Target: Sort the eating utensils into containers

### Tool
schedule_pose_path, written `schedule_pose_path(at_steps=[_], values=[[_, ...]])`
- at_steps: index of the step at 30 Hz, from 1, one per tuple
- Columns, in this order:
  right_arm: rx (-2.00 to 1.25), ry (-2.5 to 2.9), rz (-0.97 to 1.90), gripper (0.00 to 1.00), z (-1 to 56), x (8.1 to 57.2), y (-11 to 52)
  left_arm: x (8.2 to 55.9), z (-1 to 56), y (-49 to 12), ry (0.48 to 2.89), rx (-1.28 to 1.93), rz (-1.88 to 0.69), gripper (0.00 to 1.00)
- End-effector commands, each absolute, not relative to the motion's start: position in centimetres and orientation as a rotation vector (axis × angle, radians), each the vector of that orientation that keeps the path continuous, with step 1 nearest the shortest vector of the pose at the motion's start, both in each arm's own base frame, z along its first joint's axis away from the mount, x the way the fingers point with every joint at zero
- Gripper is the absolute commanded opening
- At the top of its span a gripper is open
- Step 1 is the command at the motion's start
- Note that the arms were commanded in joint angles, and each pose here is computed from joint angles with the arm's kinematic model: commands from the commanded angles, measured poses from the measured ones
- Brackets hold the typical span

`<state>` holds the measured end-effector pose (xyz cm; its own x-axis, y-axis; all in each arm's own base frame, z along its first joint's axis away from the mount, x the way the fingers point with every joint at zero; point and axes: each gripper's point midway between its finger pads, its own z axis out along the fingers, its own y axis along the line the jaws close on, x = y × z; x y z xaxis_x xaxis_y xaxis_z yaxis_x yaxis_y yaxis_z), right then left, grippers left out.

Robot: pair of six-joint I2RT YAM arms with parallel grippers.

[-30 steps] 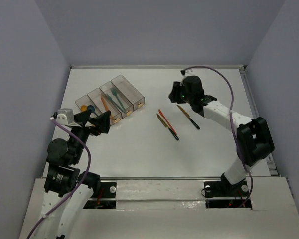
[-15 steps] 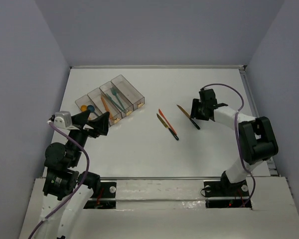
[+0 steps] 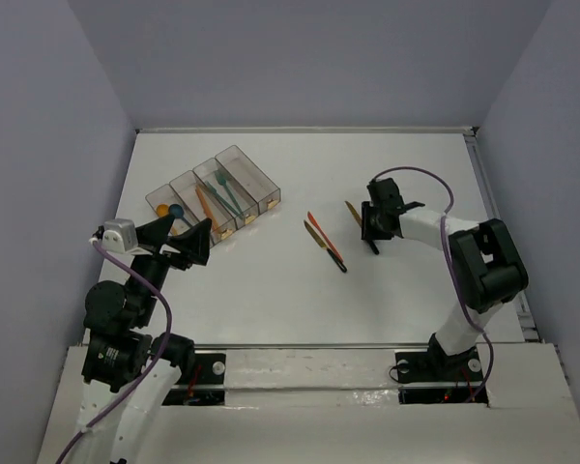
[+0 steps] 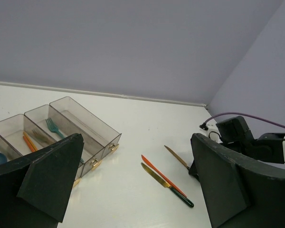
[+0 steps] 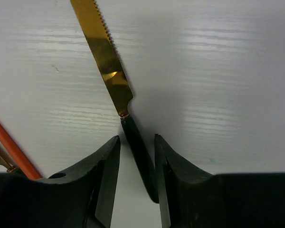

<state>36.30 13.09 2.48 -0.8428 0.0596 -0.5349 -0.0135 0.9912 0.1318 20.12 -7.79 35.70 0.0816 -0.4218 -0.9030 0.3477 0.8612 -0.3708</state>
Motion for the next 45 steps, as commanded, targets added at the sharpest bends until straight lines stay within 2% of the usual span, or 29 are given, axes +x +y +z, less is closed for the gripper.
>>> schedule_pose_path(at_steps=[1, 5, 6, 10, 15, 19, 29, 34, 38, 39, 40, 45], values=[[-0.014, 2.647, 0.139, 0.40, 0.9, 35.2, 14.7, 19.8, 37.0, -7.9, 1.316, -0.052, -0.591, 0.99], [-0.029, 2.673, 0.097, 0.27, -0.4, 35.1, 15.0, 19.7, 37.1, -7.9, 1.313, -0.053, -0.591, 0.99], [-0.040, 2.674, 0.082, 0.16, -0.5, 35.1, 15.1, 19.7, 37.2, -7.8, 1.311, -0.053, -0.591, 0.99], [-0.039, 2.653, 0.053, 0.00, -0.3, 35.7, 14.9, 19.7, 37.1, -7.8, 1.314, -0.054, -0.589, 0.99], [-0.110, 2.487, 0.141, 0.00, 5.4, 38.2, 16.5, 19.8, 36.9, -8.0, 1.321, -0.051, -0.593, 0.99], [-0.201, 2.321, 0.306, 0.00, 10.9, 39.9, 20.5, 19.8, 37.0, -7.9, 1.318, -0.050, -0.592, 0.99], [-0.462, 2.076, 0.708, 0.00, 18.6, 44.0, 35.0, 20.2, 36.7, -8.2, 1.335, -0.046, -0.593, 0.99], [-0.528, 1.985, 0.798, 0.00, 19.6, 47.5, 41.3, 20.2, 36.7, -8.2, 1.337, -0.044, -0.594, 0.99], [-0.534, 1.945, 0.823, 0.00, 19.9, 49.7, 43.3, 20.2, 36.6, -8.2, 1.342, -0.044, -0.592, 0.99], [-0.531, 1.893, 0.837, 0.00, 21.8, 50.6, 44.0, 20.1, 36.7, -8.4, 1.341, -0.037, -0.600, 0.99], [-0.541, 1.916, 0.846, 0.00, 19.9, 51.0, 44.6, 20.2, 36.6, -8.4, 1.342, -0.039, -0.599, 0.99], [-0.549, 1.907, 0.893, 0.00, 19.0, 52.1, 46.3, 20.2, 36.6, -8.4, 1.346, -0.038, -0.599, 0.99]])
